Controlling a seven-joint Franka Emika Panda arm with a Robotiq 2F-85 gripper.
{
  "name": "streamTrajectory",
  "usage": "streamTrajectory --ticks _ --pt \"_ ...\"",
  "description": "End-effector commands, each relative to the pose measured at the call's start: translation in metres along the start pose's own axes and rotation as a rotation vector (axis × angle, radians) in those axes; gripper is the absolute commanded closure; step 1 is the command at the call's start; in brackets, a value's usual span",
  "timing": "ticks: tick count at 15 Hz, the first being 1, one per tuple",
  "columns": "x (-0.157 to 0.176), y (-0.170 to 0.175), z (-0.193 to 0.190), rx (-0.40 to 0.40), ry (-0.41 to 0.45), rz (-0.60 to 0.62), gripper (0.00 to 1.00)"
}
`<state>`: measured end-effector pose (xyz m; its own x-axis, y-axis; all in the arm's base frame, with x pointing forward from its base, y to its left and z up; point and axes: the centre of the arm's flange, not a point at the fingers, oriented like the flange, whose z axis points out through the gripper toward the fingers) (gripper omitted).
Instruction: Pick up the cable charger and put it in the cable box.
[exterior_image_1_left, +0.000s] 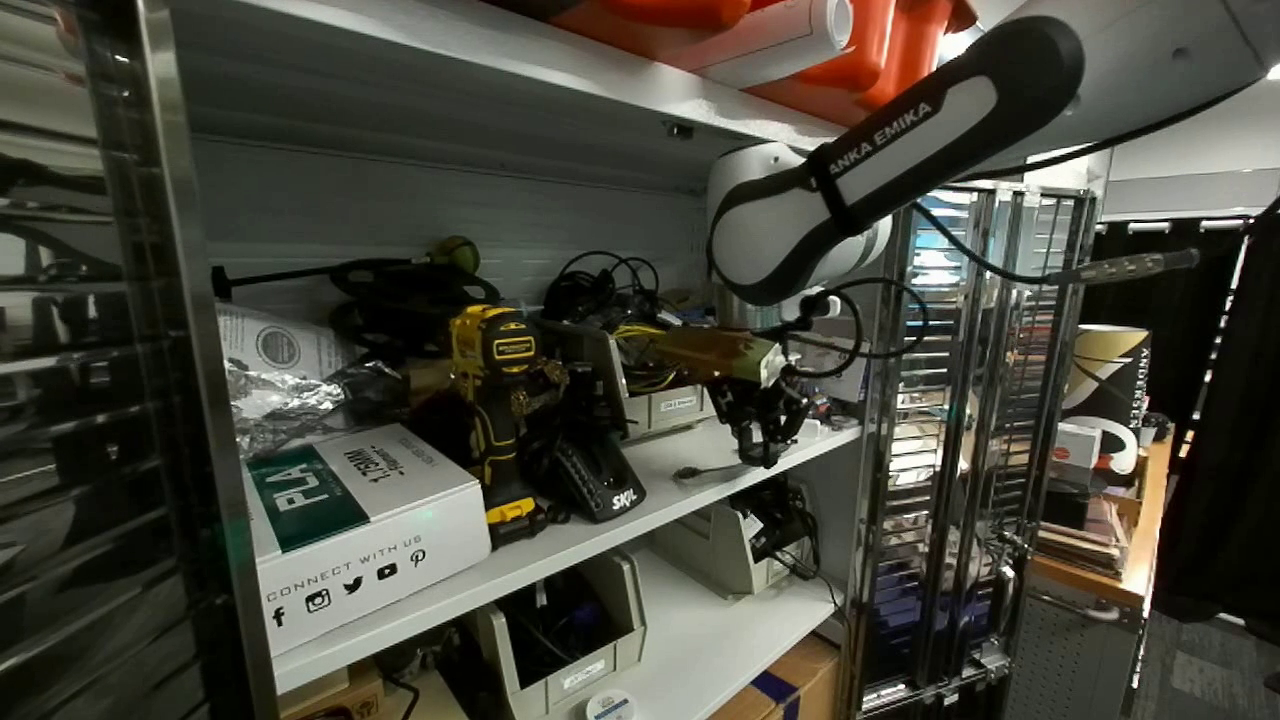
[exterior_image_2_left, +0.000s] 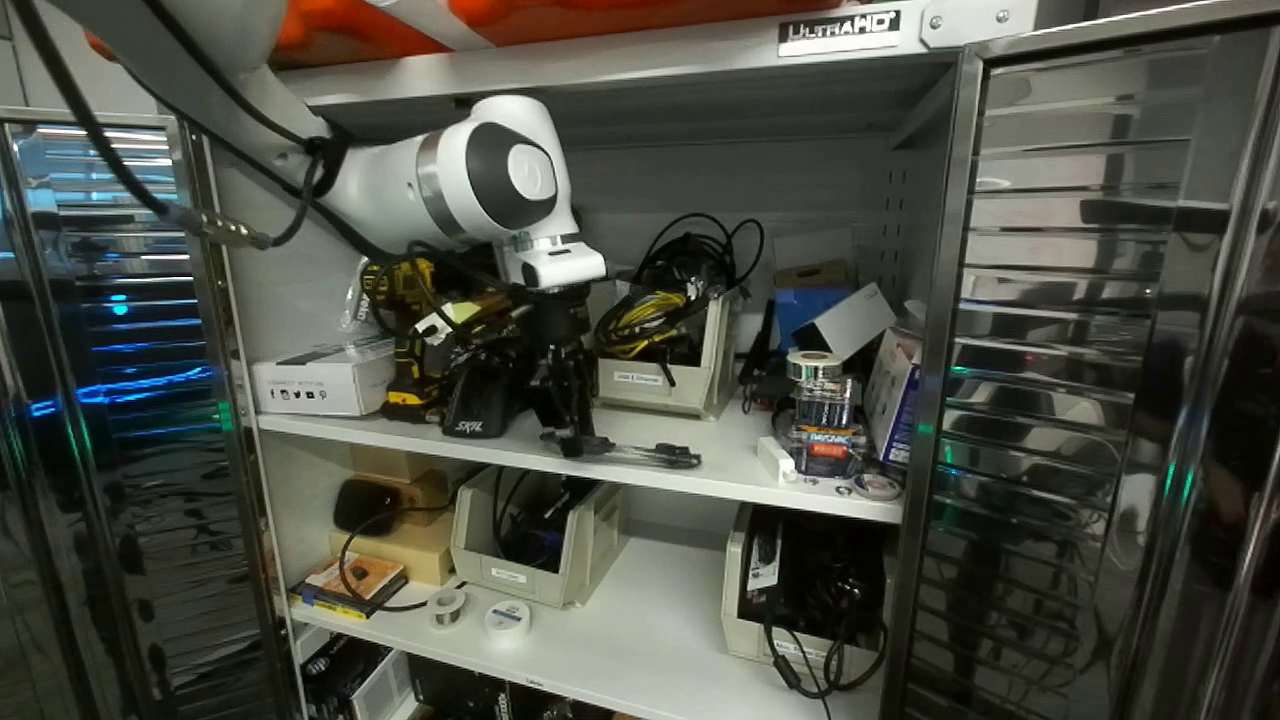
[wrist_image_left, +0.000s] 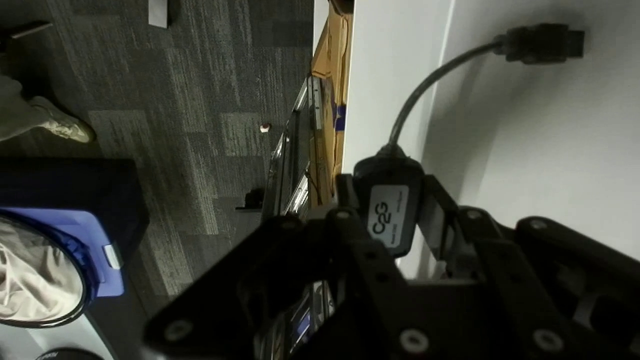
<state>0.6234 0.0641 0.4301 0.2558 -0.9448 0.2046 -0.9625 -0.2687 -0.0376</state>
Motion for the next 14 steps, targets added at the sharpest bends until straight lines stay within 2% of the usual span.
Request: streamTrajectory --ticks 1,4,8,14 --pt "-0.003 0.05 -0.035 0.099 0.067 -0.011 0.91" --pt "-0.004 0.065 -0.059 0.217 0.143 -0.019 0.91" --pt "-0.011 0.069 -0.084 0.391 0.205 0.001 0.91" --pt "-0.02 0.035 -0.112 0.657 0.309 0.044 0.91"
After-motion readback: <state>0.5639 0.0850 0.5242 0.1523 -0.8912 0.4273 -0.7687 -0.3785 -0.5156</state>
